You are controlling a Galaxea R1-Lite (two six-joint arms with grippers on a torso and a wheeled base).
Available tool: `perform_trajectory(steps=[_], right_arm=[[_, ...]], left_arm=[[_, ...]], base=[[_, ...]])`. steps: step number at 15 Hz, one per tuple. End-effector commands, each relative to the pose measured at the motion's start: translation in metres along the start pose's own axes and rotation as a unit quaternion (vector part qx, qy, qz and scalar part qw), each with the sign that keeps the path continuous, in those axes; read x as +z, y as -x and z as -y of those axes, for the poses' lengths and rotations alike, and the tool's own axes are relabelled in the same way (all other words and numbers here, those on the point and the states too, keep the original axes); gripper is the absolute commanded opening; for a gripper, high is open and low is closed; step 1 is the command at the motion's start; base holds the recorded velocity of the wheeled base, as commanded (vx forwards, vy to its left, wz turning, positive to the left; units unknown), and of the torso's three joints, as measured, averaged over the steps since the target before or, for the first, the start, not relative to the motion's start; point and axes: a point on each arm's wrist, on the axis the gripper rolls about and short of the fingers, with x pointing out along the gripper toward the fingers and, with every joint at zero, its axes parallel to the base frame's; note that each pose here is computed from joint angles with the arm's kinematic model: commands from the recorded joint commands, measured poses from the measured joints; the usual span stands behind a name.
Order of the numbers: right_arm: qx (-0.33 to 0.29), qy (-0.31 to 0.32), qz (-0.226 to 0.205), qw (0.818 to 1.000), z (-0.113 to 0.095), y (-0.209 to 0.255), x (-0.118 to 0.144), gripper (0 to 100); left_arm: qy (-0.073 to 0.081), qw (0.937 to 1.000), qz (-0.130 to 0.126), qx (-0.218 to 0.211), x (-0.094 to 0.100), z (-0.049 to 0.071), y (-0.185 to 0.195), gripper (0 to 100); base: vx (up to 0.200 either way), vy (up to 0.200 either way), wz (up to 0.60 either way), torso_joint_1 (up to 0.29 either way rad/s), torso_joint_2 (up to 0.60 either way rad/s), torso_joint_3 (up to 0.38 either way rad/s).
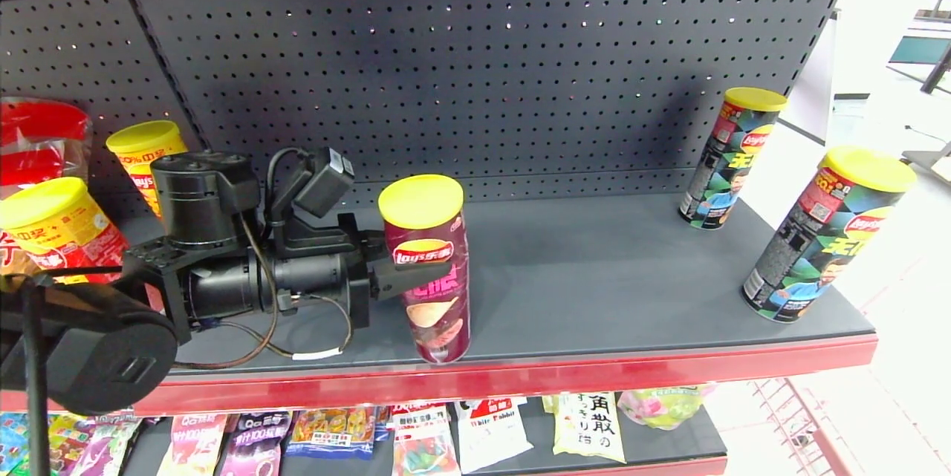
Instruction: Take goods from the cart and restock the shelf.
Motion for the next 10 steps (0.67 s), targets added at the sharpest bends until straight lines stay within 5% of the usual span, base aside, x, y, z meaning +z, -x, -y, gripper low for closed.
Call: perform_trajectory(steps=[1,4,5,10], right_arm=[[0.0,0.0,0.0,1.0,0.0,0.0,0.0,0],[-0.001,0.0,0.0,1.0,0.0,0.0,0.0,0],[-0.001,0.0,0.0,1.0,0.0,0.0,0.0,0],[-0.001,0.0,0.0,1.0,0.0,0.0,0.0,0]], left_arm=[[0.0,1.0,-0.001,0.0,-0.0012,-0.0006,-0.0007,0],[-0.003,1.0,-0.001,0.0,-0.0019,-0.0004,-0.0005,0],[-0.003,1.0,-0.002,0.0,-0.0027,-0.0008,-0.001,100],[-0.003,1.0,-0.002,0.008,-0.0028,0.0003,0.0029,100]], base=[[0.0,0.0,0.0,0.0,0.0,0.0],[0.0,0.0,0.0,0.0,0.0,0.0],[0.0,0.0,0.0,0.0,0.0,0.0],[0.0,0.0,0.0,0.0,0.0,0.0]])
